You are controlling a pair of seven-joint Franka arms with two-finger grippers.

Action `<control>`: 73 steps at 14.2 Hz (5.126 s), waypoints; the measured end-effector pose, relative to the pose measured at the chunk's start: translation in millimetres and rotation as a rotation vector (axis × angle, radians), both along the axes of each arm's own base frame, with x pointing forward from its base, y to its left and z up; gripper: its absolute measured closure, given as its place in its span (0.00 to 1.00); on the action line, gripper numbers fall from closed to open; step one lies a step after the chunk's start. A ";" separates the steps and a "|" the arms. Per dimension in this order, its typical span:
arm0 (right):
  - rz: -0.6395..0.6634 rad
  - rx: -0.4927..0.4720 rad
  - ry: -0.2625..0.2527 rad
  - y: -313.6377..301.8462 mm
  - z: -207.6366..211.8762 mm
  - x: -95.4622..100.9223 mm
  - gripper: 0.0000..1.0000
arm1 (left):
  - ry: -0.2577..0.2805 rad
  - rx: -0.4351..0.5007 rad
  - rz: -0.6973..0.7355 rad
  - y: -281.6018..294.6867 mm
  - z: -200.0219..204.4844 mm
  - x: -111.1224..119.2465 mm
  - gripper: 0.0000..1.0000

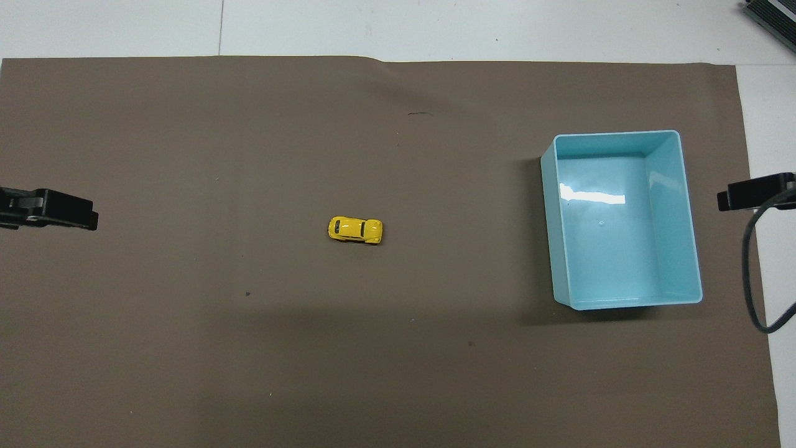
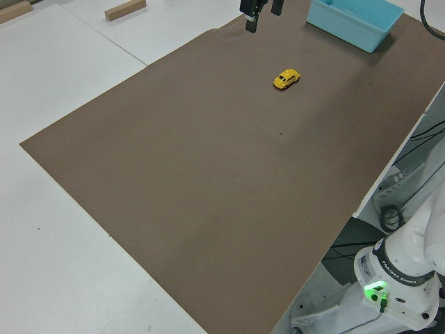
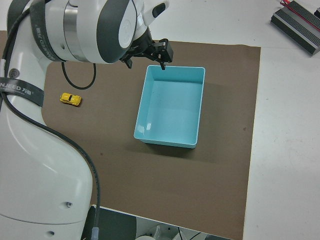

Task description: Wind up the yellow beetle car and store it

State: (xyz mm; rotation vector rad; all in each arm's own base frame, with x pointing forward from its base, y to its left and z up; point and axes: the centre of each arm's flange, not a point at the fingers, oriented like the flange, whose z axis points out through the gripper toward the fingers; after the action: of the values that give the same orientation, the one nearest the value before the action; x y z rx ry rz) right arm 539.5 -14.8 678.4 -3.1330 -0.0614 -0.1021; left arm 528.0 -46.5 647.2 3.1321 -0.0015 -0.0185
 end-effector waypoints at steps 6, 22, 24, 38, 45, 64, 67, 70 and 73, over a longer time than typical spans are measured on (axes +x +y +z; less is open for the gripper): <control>0.000 0.000 0.000 0.0 0.0 0.0 0.00 | 0.033 0.006 0.186 -3.2 -18.6 2.4 0.00; 0.000 0.000 0.000 0.0 0.0 0.0 0.00 | 0.034 0.018 0.732 -62.6 -80.3 9.5 0.00; 0.000 0.000 0.000 0.0 0.0 0.0 0.00 | 0.032 0.019 0.816 -72.5 -87.0 9.0 0.00; 0.000 0.000 0.000 0.0 0.0 0.0 0.00 | 0.023 -0.027 1.323 -197.8 -186.3 24.6 0.00; 0.000 0.000 0.000 0.0 0.0 0.0 0.00 | 0.038 -0.057 1.428 -265.7 -257.3 24.7 0.00; 0.000 0.000 0.000 0.0 0.0 0.0 0.00 | 0.033 -0.030 1.510 -315.3 -327.3 27.7 0.56; 0.000 0.000 0.000 0.0 0.0 0.0 0.00 | 0.032 -0.028 1.512 -314.4 -328.7 28.1 0.56; 0.000 0.000 0.000 0.0 0.0 0.0 0.00 | 0.032 -0.027 1.519 -313.3 -328.9 28.4 0.56; 0.000 0.000 0.000 0.0 0.0 0.0 0.00 | 0.031 -0.025 1.538 -311.2 -329.0 28.7 0.56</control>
State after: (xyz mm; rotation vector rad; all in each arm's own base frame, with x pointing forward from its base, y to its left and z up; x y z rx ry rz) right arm 539.5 -14.8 678.4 -3.1330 -0.0614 -0.1021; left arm 556.7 -357.7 318.2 2.2307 2.1575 -0.0471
